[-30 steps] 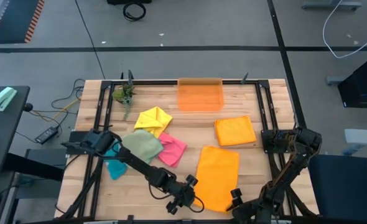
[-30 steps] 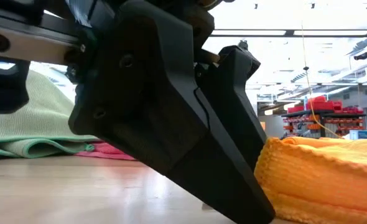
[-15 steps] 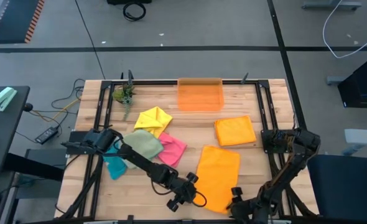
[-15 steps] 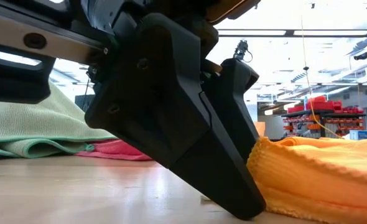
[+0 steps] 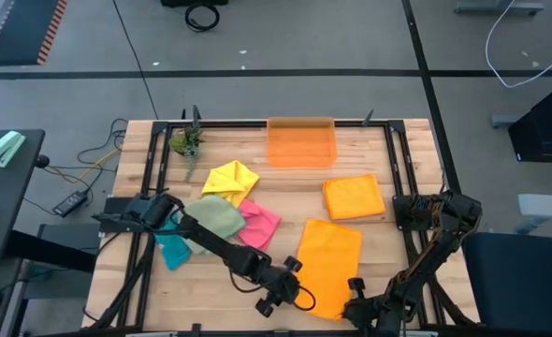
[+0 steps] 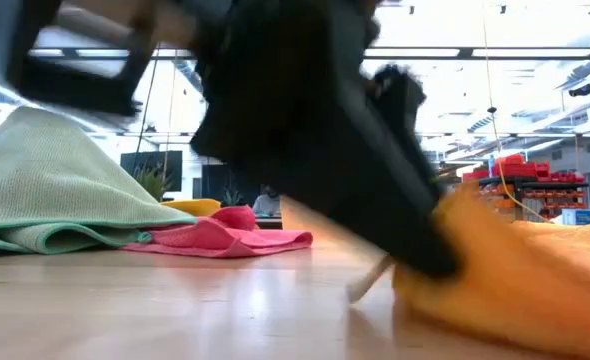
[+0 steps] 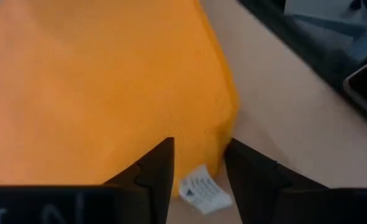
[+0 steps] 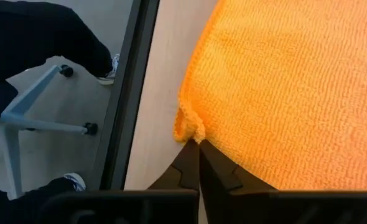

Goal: Fold microfiber towels
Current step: Fold the left orange microfiber cloth

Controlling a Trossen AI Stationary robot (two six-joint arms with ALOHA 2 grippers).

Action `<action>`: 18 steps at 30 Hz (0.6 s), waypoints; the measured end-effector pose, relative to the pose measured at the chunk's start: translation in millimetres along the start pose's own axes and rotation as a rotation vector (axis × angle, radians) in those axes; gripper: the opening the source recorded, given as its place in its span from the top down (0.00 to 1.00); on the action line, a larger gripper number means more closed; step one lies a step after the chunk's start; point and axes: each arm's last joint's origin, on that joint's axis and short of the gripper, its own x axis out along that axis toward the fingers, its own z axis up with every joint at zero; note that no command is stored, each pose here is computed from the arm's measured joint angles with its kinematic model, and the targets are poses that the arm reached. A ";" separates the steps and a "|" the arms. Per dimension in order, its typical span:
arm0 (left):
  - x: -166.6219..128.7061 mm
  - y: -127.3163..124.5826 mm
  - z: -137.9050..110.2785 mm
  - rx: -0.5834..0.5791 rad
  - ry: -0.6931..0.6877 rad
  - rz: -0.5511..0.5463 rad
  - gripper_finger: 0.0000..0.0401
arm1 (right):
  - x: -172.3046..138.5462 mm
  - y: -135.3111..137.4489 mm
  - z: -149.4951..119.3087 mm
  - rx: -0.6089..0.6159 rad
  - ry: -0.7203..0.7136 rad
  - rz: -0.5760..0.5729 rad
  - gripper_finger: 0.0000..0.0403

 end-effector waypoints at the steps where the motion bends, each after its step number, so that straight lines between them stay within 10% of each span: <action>1: -4.3 0.7 5.7 0.002 -0.026 0.001 0.64 | 0.0 -0.2 -0.3 -0.002 0.002 -0.001 0.98; 9: -14.7 10.7 1.5 0.007 0.058 0.051 0.71 | -0.1 -0.3 -0.4 -0.004 0.004 -0.002 0.98; 18: -24.4 96.0 -19.0 -0.448 0.053 0.307 0.81 | -0.1 -0.2 -0.6 -0.003 0.000 -0.004 0.98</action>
